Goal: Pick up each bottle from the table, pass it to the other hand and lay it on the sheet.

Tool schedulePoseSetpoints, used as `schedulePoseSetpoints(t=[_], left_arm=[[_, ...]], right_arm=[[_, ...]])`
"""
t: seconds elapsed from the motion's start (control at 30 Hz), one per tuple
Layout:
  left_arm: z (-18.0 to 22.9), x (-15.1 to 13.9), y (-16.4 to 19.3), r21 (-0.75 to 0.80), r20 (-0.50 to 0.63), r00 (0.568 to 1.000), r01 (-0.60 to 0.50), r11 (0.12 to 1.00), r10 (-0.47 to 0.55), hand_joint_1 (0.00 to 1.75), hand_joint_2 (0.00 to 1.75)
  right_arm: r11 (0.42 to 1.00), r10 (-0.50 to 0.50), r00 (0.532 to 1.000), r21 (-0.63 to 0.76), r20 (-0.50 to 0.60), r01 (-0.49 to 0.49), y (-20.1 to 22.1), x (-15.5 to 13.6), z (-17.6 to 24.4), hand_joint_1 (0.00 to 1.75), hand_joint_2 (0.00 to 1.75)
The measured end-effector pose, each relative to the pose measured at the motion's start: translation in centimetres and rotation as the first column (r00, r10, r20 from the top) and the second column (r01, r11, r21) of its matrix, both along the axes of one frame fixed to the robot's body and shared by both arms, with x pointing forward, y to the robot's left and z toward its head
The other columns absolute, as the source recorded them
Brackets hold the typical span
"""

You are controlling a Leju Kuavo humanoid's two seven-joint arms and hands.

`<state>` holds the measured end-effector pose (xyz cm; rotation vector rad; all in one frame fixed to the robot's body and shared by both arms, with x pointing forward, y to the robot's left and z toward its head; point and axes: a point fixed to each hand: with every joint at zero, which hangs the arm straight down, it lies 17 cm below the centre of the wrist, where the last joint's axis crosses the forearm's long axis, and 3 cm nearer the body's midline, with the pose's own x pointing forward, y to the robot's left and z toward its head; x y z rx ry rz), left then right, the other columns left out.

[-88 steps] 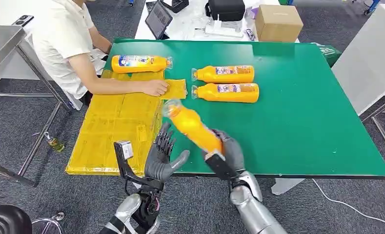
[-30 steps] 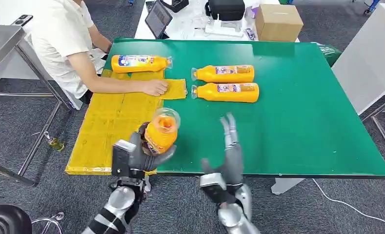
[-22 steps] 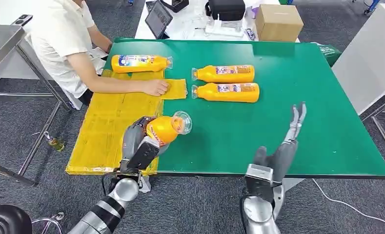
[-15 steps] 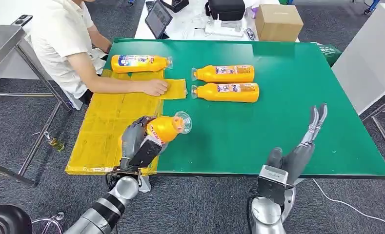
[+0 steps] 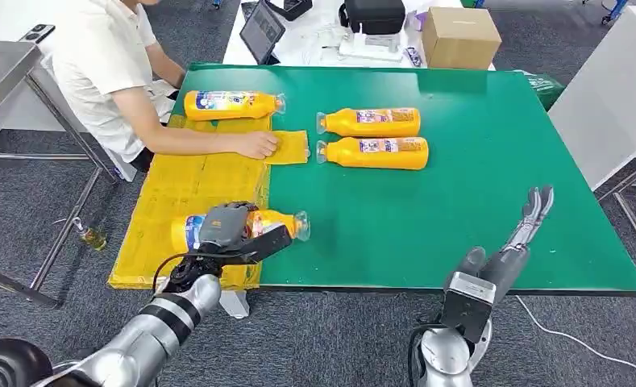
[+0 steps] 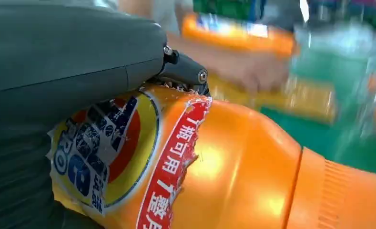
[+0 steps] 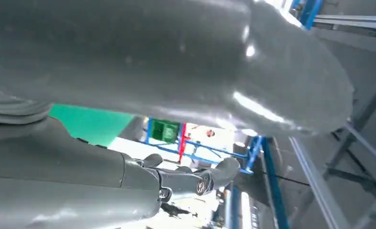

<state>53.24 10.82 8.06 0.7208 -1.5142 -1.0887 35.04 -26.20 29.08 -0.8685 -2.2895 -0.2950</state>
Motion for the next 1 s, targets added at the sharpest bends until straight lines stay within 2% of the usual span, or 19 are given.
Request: schedulePoseSetpoints(t=[0.13, 0.17, 0.2, 0.27, 0.3, 0.57, 1.0], left_arm=[[-0.6, 0.5, 0.2, 0.024, -0.038, 0.999, 0.016, 1.0, -0.015, 1.66, 1.75], [-0.8, 0.6, 0.2, 0.024, -0.047, 0.999, 0.021, 1.0, -0.02, 1.52, 1.75], [-0.9, 0.6, 0.1, 0.023, -0.055, 0.998, 0.027, 0.999, -0.026, 0.4, 1.75], [-1.0, 0.6, 0.0, 0.011, -0.068, 0.997, 0.038, 0.999, -0.037, 0.24, 1.75], [-1.0, 0.7, -0.1, 0.002, -0.073, 0.996, 0.044, 0.999, -0.044, 0.02, 1.75], [-1.9, 0.0, -0.9, -0.034, -0.121, 0.988, 0.09, 0.995, -0.094, 0.0, 1.75], [-2.1, -0.3, -1.4, -0.048, -0.133, 0.986, 0.099, 0.994, -0.105, 0.0, 1.75]], right_arm=[[1.0, 0.018, 0.999, 0.01, -0.026, -0.018, 0.4, 0.4, -1.0, 0.0, 0.0], [1.0, 0.023, 0.999, 0.014, -0.033, -0.022, 0.5, 0.5, -1.3, 0.0, 0.0], [0.999, 0.026, 0.999, 0.02, -0.039, -0.026, 0.5, 0.6, -1.6, 0.0, 0.0], [0.999, 0.037, 0.998, 0.032, -0.053, -0.035, 0.6, 0.9, -2.2, 0.0, 0.0], [0.999, 0.043, 0.997, 0.034, -0.06, -0.041, 0.7, 1.0, -2.5, 0.0, 0.0], [0.996, 0.087, 0.99, 0.042, -0.113, -0.083, 1.8, 1.8, -4.7, 0.0, 0.0], [0.995, 0.097, 0.984, 0.036, -0.148, -0.093, 2.0, 2.1, -6.0, 0.0, 0.0]])
